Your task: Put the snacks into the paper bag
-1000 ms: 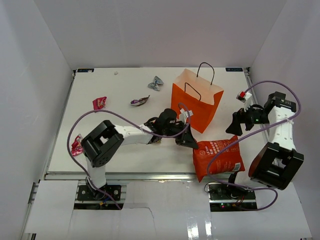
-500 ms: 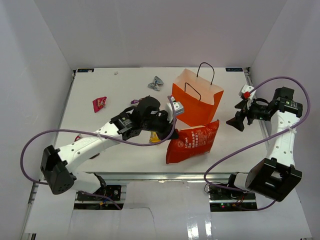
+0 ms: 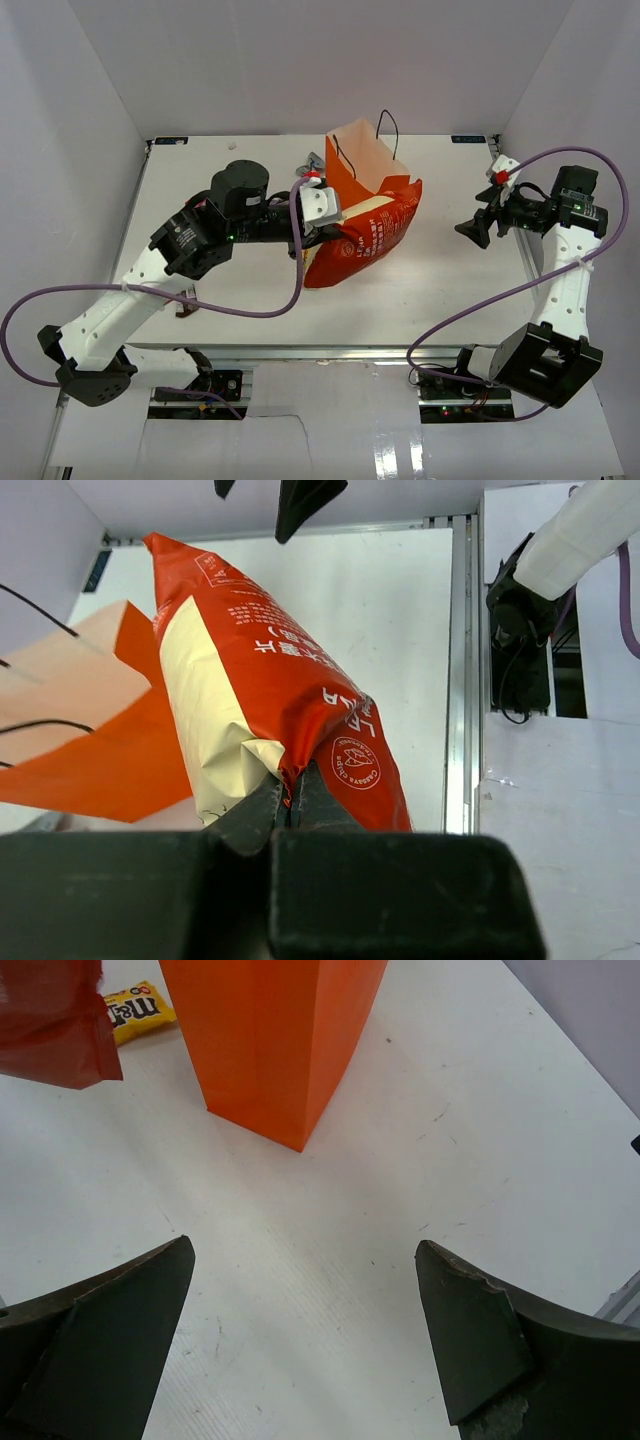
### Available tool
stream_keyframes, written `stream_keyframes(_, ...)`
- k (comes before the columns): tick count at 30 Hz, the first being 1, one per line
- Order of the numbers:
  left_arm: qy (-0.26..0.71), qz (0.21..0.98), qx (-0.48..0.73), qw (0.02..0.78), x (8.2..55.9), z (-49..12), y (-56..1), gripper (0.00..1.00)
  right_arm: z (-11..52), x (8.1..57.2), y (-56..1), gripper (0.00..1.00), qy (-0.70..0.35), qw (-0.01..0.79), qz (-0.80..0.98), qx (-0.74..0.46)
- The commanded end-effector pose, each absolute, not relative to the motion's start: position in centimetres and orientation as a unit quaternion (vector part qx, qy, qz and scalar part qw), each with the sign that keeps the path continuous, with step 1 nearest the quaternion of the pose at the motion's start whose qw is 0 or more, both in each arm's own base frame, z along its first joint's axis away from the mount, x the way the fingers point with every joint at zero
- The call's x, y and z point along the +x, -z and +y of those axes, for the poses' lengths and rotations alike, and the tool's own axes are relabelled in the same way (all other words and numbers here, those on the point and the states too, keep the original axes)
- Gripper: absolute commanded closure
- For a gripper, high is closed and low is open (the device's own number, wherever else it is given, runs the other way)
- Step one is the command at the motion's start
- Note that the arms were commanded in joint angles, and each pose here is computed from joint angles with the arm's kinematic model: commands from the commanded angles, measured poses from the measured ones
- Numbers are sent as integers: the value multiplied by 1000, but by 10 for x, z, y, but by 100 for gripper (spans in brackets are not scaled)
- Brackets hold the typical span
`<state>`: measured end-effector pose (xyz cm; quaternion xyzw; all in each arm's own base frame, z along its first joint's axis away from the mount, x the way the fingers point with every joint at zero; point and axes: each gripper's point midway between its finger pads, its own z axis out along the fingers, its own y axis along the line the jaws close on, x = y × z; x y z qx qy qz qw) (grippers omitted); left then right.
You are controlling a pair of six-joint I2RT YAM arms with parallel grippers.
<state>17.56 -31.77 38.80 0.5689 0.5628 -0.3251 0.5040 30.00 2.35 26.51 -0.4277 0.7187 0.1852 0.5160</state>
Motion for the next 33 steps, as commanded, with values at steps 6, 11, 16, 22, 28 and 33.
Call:
stream_keyframes(6,285,484,544,623,182,-302,-487,100,25,310,-281,3,-187,539,702,-426)
stream_keyframes(11,272,497,445,693,216,-304,-551,100,24,313,-279,3,-190,538,706,-420)
stream_keyframes(16,263,524,372,720,252,-310,-579,100,23,311,-274,3,-188,533,711,-418)
stream_keyframes(22,273,553,293,731,290,-308,-584,100,26,310,-268,3,-203,531,711,-414)
stream_keyframes(28,271,549,198,765,329,-283,-607,100,25,311,-265,3,-207,528,714,-411)
stream_keyframes(33,271,566,175,758,353,-289,-596,100,26,310,-260,3,-213,525,716,-407)
